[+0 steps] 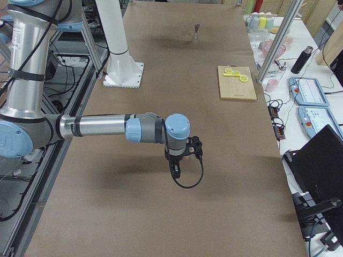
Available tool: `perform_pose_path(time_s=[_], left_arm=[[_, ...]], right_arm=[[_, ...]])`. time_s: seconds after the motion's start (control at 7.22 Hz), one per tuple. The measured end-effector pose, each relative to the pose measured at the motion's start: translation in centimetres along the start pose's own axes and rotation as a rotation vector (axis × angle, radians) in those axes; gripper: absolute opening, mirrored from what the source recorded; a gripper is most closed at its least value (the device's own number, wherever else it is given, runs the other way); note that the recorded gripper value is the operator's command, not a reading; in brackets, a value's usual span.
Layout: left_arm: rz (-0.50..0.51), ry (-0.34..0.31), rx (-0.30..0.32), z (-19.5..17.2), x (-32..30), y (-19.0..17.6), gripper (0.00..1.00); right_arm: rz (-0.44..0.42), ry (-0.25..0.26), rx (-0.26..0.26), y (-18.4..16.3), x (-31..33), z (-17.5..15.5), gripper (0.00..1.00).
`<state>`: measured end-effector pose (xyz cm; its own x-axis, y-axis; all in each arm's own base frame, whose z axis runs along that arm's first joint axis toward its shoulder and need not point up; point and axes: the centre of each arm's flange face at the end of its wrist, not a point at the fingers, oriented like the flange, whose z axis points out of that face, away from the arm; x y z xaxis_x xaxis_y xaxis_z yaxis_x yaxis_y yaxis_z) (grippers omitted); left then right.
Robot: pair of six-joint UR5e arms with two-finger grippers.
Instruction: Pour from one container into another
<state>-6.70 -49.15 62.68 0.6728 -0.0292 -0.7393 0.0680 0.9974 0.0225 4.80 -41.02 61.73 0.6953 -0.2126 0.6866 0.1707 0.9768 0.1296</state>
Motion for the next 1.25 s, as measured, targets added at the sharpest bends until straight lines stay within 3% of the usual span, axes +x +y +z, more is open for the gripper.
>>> perform_pose_path(time_s=[0.69,1.25], left_arm=[[-0.097,0.012,0.063,-1.9,2.9,-0.5,0.98],[-0.182,0.047,0.115,-2.1,11.1,0.7,0.98]], right_arm=[[-0.011,0.069,0.039,-3.4,-1.1,-2.1,1.00],[0.164,0.081,0.097,-9.6,-10.4,-3.6,1.00]])
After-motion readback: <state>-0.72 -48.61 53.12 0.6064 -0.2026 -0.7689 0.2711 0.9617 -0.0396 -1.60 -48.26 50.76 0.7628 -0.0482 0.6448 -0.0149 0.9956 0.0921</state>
